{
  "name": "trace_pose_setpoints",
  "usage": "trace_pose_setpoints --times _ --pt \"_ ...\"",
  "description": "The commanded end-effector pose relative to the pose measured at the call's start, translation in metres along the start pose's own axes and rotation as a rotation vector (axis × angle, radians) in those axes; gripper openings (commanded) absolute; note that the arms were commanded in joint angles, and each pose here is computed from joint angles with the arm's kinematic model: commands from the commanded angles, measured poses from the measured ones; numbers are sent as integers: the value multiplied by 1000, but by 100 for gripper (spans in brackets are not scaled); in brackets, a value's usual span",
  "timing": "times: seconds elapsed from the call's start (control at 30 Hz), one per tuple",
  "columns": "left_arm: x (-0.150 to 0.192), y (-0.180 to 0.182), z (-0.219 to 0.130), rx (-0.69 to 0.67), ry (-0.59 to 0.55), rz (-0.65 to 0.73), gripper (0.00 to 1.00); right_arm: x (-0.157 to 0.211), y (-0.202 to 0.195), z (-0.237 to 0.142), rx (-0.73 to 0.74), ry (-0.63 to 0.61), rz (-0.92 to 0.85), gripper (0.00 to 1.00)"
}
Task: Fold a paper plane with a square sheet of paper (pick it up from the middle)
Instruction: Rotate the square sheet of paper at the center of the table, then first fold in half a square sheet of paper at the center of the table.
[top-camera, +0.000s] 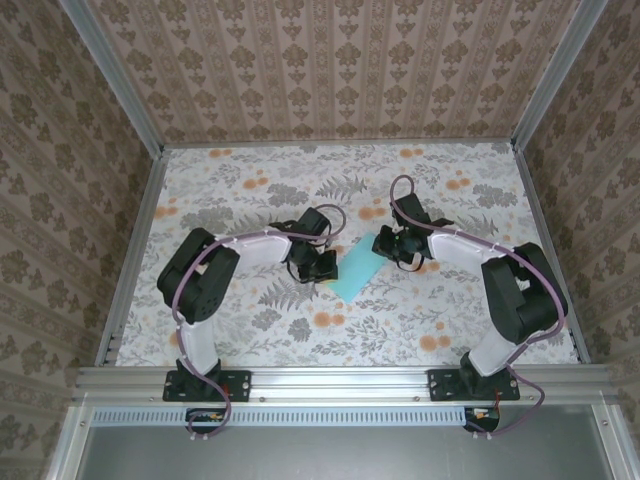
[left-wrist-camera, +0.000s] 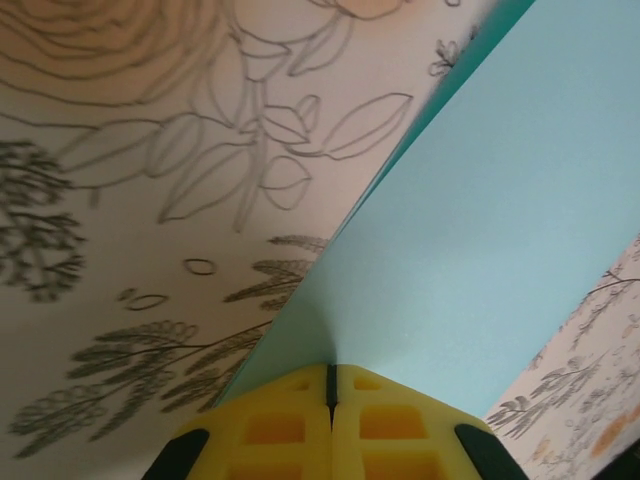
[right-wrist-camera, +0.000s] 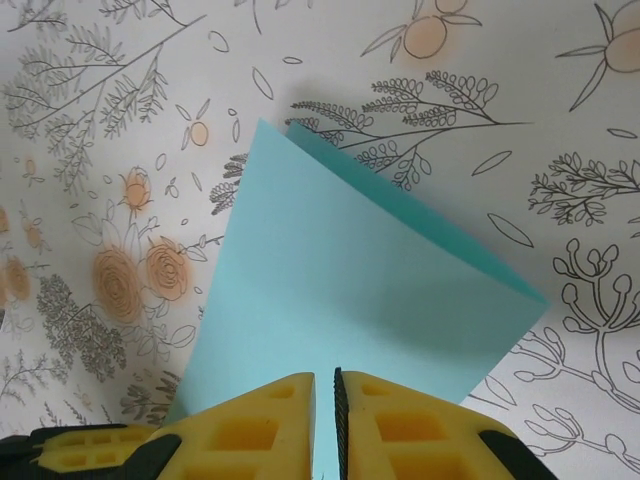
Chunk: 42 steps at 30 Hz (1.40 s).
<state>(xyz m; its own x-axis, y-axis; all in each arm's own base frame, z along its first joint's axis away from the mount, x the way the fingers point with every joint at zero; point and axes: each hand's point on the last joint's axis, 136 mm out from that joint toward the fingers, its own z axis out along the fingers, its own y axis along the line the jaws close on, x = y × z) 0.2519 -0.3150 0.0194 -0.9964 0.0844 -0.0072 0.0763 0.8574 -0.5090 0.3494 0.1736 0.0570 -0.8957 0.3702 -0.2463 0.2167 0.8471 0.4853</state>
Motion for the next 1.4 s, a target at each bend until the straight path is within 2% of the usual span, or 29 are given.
trace_pose_setpoints --times 0.0,0.2,0.4,0.87,1.0,1.23,1.37 --pt "5 35 -5 -125 43 30 5 6 7 -5 -44 15 -42 15" --pt "-5 44 -20 -131 42 111 4 28 36 6 -157 85 -104 14" --pt "-6 41 -20 -102 45 117 4 54 56 23 -265 161 -107 7" --pt "-7 38 -23 -93 28 97 3 75 35 45 -231 205 -69 3" --pt "-8 27 -29 -46 11 101 3 77 30 50 -218 213 -66 3" --pt "-14 -20 -49 158 -74 105 5 80 28 51 -219 215 -66 4" --pt "-9 -32 -48 204 -86 96 5 81 26 52 -219 217 -64 3"
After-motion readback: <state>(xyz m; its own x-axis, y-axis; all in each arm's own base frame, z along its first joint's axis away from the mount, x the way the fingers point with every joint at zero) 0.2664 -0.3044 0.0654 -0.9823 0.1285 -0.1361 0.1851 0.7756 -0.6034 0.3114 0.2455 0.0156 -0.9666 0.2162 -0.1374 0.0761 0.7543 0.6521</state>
